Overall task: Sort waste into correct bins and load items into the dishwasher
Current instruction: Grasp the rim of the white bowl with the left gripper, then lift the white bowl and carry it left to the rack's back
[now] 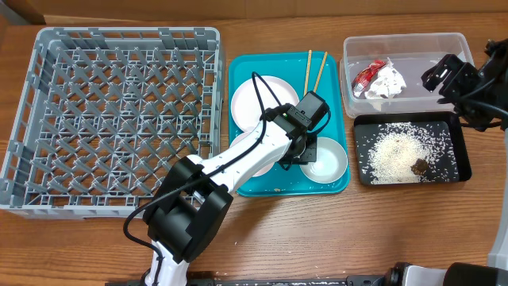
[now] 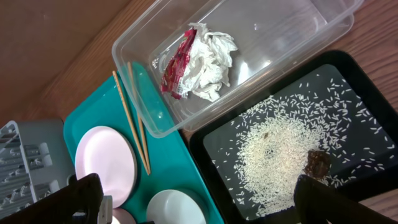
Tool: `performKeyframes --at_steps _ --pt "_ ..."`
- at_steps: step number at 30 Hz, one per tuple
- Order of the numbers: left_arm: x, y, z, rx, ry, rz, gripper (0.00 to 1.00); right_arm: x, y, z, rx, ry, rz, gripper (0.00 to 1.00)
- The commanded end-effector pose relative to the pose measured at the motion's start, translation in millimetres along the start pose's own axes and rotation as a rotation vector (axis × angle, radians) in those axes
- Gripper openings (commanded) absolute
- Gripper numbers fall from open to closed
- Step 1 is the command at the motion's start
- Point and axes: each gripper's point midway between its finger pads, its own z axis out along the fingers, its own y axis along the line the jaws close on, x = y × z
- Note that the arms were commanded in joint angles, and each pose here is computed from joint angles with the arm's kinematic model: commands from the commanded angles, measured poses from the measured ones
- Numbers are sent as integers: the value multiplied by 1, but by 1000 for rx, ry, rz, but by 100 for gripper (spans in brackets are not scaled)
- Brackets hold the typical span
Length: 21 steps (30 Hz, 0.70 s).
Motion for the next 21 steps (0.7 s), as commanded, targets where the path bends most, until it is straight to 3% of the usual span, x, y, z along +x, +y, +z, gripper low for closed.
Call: performKeyframes --at_steps 1,7,16,21 --pt "2 1 9 -17 2 19 16 -6 1 -5 -2 -27 1 100" --pt "1 -4 10 -10 -10 30 4 -6 1 -5 -2 -27 1 100" --pt "-4 -3 5 -19 -29 57 4 -6 1 -5 -2 -27 1 100" --pt "-24 -2 -43 -29 -73 112 4 -6 1 -5 -2 -27 1 100"
